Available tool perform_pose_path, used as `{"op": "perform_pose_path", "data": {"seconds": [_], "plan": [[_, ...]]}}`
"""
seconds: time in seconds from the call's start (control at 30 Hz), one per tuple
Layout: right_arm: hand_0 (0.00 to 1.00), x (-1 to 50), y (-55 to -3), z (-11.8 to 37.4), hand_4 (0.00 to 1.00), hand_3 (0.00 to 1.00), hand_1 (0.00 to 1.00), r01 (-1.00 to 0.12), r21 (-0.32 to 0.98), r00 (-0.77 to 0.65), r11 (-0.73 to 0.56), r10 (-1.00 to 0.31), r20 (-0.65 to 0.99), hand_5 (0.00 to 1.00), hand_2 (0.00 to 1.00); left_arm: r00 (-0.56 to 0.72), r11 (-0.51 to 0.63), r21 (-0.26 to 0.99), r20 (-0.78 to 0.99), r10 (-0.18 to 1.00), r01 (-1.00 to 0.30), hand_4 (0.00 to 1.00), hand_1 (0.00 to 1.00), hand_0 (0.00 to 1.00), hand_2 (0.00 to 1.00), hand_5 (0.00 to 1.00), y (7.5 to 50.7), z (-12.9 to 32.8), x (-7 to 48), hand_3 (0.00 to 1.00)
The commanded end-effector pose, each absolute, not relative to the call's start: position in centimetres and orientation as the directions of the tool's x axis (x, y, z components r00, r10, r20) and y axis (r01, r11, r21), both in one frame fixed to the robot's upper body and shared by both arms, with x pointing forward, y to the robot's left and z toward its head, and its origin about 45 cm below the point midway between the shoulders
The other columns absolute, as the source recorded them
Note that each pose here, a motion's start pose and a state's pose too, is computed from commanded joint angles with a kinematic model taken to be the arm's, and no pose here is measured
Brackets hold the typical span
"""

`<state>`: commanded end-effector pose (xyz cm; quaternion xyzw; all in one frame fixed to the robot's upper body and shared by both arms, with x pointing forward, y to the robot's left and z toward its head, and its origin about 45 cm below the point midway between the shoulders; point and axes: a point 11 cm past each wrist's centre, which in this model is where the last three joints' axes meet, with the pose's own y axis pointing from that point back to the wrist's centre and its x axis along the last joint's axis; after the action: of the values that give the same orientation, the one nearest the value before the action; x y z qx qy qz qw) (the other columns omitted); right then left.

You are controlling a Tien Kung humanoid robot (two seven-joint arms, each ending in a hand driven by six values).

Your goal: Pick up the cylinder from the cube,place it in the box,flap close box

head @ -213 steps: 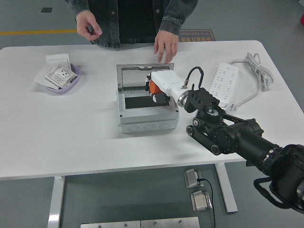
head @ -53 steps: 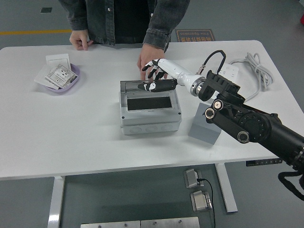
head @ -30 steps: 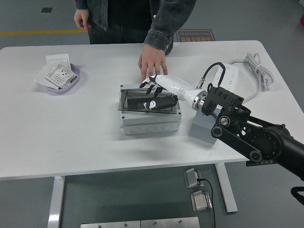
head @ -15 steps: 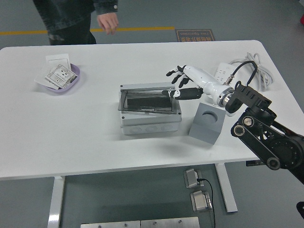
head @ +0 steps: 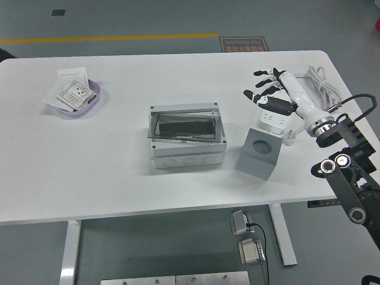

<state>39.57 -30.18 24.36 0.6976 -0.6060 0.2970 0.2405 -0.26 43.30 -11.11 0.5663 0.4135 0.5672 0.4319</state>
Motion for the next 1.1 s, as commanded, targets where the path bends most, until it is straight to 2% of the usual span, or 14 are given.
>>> {"op": "perform_pose_path", "data": {"seconds": [0.03,0.2,0.23,0.4,0.43,0.5,0.8,1.0,1.03,1.1], "plan": [[0.998,39.5,-30.5,24.5,0.998,0.907,0.998,-0.99,-0.033,0.075,-0.137,-0.71,0.701,0.836,0.994,0.015,-0.284,0.958,0.285,0.958,-0.022,0.715,0.666,0.619,0.618,0.349,43.3,-11.1,-0.2,0.63],[0.998,38.7,-32.3,24.6,0.998,0.907,0.998,-0.995,-0.065,0.015,-0.08,-0.739,0.674,0.836,0.994,0.017,-0.282,0.959,0.283,0.959,-0.027,0.715,0.666,0.619,0.618,0.349,43.2,-11.1,0.0,0.63],[0.998,38.4,-32.7,24.5,0.998,0.998,0.998,-0.996,-0.067,0.004,-0.066,-0.743,0.669,0.896,0.998,0.017,-0.282,0.959,0.283,0.959,-0.028,0.715,0.666,0.618,0.618,0.349,43.2,-11.1,0.0,0.629],[0.998,36.6,-34.7,23.4,0.998,0.998,0.998,-0.998,-0.066,-0.04,-0.004,-0.765,0.643,0.896,0.998,0.015,-0.284,0.959,0.284,0.959,-0.028,0.715,0.666,0.618,0.618,0.349,43.3,-11.1,-0.1,0.629],[0.998,36.2,-35.1,23.1,0.998,0.998,0.998,-0.997,-0.07,-0.053,0.01,-0.776,0.629,0.998,0.998,0.015,-0.284,0.958,0.285,0.959,-0.028,0.716,0.666,0.619,0.619,0.35,43.3,-11.1,-0.1,0.629],[0.998,35.5,-35.7,22.7,0.998,0.998,0.998,-0.996,-0.084,-0.078,0.034,-0.799,0.597,0.998,0.998,0.013,-0.285,0.958,0.285,0.958,-0.027,0.716,0.666,0.619,0.619,0.35,43.3,-11.1,-0.1,0.629],[0.998,33.3,-36.3,21.2,0.998,0.998,0.998,-0.988,-0.143,-0.101,0.055,-0.935,0.341,0.998,0.998,0.011,-0.279,0.96,0.28,0.96,-0.035,0.718,0.666,0.62,0.619,0.351,43.0,-11.2,0.1,0.63],[0.998,30.9,-32.8,20.3,0.998,0.998,0.998,-0.992,-0.125,0.014,-0.027,-0.995,0.098,0.998,0.998,0.011,-0.275,0.96,0.276,0.961,-0.044,0.719,0.667,0.62,0.619,0.351,42.9,-11.2,0.1,0.631],[0.855,30.5,-32.1,20.2,0.998,0.891,0.749,-0.992,-0.12,0.033,-0.04,-0.998,0.06,0.854,0.773,0.012,-0.274,0.961,0.275,0.961,-0.044,0.721,0.666,0.62,0.619,0.352,42.8,-11.3,0.1,0.631],[0.855,29.7,-30.9,20.0,0.998,0.891,0.749,-0.991,-0.118,0.064,-0.063,-0.998,-0.008,0.854,0.773,0.014,-0.273,0.961,0.274,0.962,-0.044,0.721,0.666,0.62,0.619,0.352,42.8,-11.3,0.0,0.631]]}}
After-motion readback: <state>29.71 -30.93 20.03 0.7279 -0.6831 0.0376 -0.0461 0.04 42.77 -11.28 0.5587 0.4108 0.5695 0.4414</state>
